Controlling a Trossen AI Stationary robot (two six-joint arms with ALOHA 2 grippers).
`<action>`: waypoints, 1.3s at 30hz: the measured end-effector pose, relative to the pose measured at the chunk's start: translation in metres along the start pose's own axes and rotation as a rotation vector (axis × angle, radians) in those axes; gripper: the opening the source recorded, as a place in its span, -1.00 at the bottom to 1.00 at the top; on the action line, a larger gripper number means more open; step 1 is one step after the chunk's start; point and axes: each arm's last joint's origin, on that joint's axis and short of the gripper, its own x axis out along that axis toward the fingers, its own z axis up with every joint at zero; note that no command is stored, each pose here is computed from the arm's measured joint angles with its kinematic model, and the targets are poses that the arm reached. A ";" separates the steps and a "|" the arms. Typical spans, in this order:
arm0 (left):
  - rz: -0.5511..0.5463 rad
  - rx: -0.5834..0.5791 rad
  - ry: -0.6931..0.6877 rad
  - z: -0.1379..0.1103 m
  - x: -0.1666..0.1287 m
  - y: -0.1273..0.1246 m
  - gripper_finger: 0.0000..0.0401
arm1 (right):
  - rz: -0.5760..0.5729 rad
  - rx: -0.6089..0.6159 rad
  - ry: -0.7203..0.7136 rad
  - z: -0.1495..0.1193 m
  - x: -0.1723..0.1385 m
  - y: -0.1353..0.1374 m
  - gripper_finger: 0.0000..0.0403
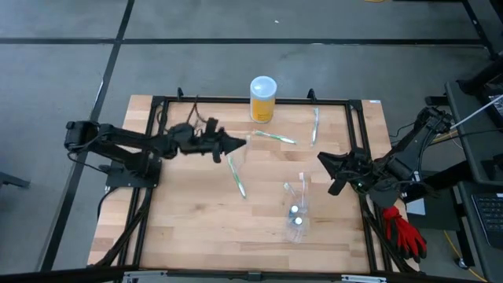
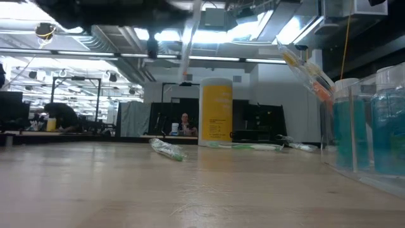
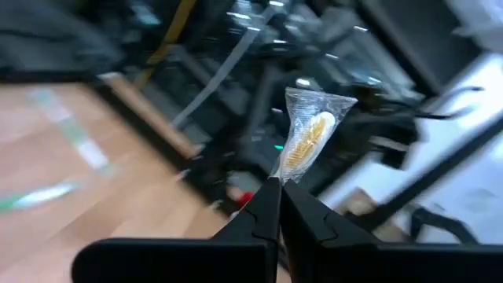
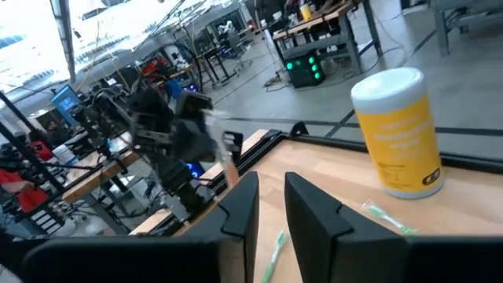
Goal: Pick & Place toothbrushing station
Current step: Put the orange toothbrush into the transparent organizer
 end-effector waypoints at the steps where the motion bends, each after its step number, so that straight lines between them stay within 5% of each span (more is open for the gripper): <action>1: -0.041 0.017 0.008 0.007 0.006 -0.003 -0.99 | -0.005 -0.003 -0.006 0.000 0.000 0.000 -0.68; 9: -0.241 0.147 0.115 0.037 0.078 -0.034 -0.99 | -0.033 -0.022 -0.041 0.001 0.000 -0.001 -0.68; 19: -0.378 0.180 0.268 0.005 0.156 -0.046 -0.99 | -0.036 0.003 -0.059 0.005 -0.001 0.001 -0.68; 25: -0.452 0.153 0.246 -0.016 0.167 -0.052 -0.99 | -0.010 -0.045 -0.061 0.009 -0.010 0.003 -0.69; 39: -0.370 0.185 0.200 -0.024 0.168 -0.053 -0.99 | 0.042 -0.136 -0.067 0.034 -0.035 -0.010 -0.73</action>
